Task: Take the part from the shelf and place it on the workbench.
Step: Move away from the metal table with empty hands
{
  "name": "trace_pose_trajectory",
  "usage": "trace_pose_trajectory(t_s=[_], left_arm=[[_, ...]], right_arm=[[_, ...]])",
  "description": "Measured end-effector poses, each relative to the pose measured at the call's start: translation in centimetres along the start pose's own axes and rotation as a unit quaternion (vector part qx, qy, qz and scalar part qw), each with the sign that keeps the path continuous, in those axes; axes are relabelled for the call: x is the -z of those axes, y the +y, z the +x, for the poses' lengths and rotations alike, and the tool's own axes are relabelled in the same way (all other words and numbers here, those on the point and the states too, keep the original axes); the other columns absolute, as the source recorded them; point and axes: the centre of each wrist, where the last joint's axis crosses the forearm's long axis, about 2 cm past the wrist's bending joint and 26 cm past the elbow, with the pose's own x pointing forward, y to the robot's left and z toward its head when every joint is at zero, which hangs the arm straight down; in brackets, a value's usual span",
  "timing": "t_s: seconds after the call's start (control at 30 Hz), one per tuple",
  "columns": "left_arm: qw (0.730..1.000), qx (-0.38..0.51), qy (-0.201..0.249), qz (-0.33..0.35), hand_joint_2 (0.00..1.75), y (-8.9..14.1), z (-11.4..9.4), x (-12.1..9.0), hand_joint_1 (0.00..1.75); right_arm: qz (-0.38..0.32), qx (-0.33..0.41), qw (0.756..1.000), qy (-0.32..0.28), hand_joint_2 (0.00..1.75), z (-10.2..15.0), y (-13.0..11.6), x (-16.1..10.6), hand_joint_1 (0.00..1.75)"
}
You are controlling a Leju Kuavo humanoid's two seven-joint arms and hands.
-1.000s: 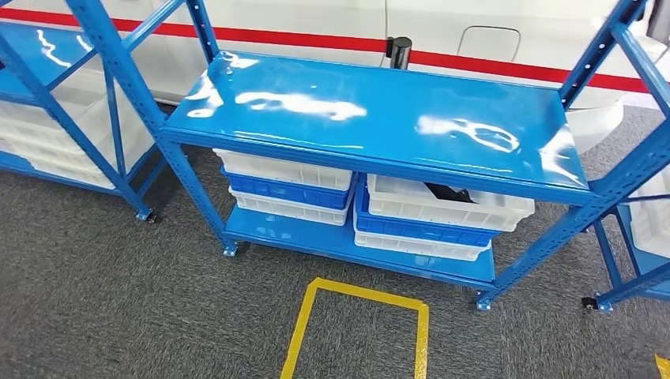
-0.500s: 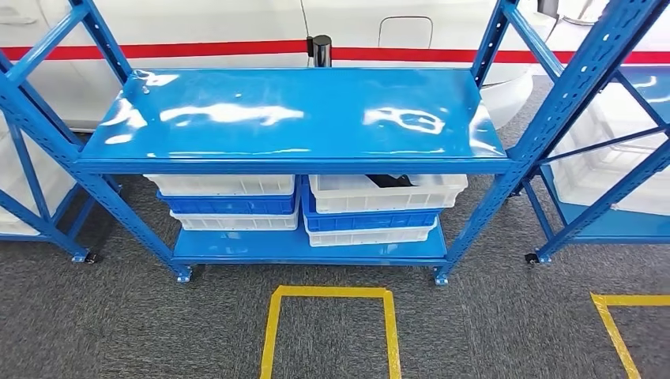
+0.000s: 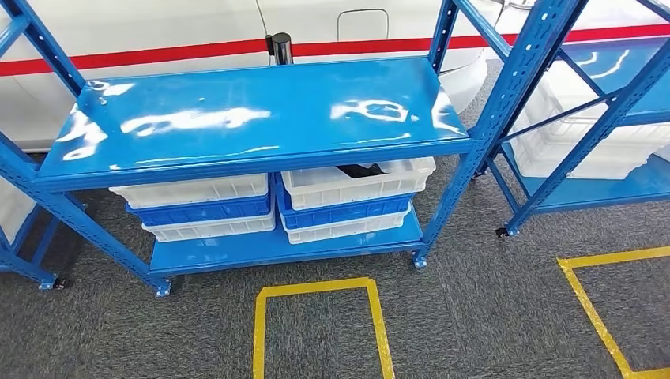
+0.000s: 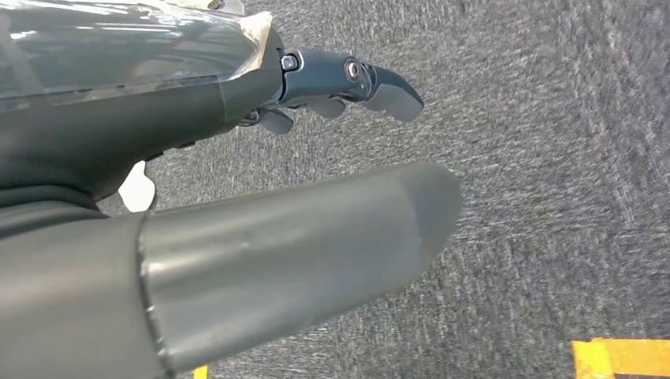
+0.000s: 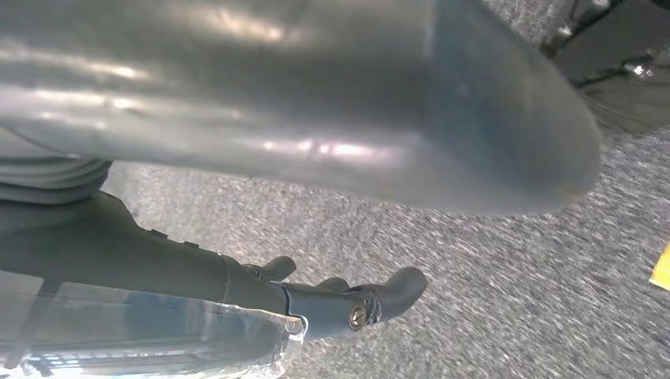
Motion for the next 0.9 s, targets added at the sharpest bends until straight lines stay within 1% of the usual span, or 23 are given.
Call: trace_pose_trajectory(t_s=[0.13, 0.23, 0.37, 0.43, 0.57, 0.9], left_arm=[[1.000, 0.000, -0.001, 0.003, 1.75, 0.1, 0.1, 0.1, 0.00], [1.000, 0.000, -0.001, 0.003, 1.75, 0.1, 0.1, 0.1, 0.00], [1.000, -0.003, 0.000, -0.006, 1.75, 0.1, 0.1, 0.1, 0.00], [1.000, -0.006, 0.003, -0.019, 1.75, 0.0, 0.1, 0.1, 0.00], [0.999, -0.008, 0.013, -0.031, 0.00, 0.1, -0.3, 0.0, 0.00], [0.997, -0.047, 0.035, -0.041, 0.00, 0.6, -1.6, -0.1, 0.00]], right_arm=[[-0.002, 0.000, 1.000, 0.003, 0.00, 0.0, 0.0, 0.0, 0.00], [-0.009, -0.001, 1.000, 0.011, 0.00, -0.1, 0.0, 0.0, 0.00], [-0.010, 0.000, 1.000, 0.016, 1.75, 0.0, 0.1, 0.0, 0.00], [0.001, 0.001, 1.000, 0.021, 1.75, 0.0, 0.2, 0.0, 0.00], [0.020, 0.011, 0.999, 0.036, 0.00, -0.4, 0.4, -0.1, 0.00], [0.044, 0.062, 0.996, 0.039, 0.00, -1.7, 0.6, -0.3, 0.00]])
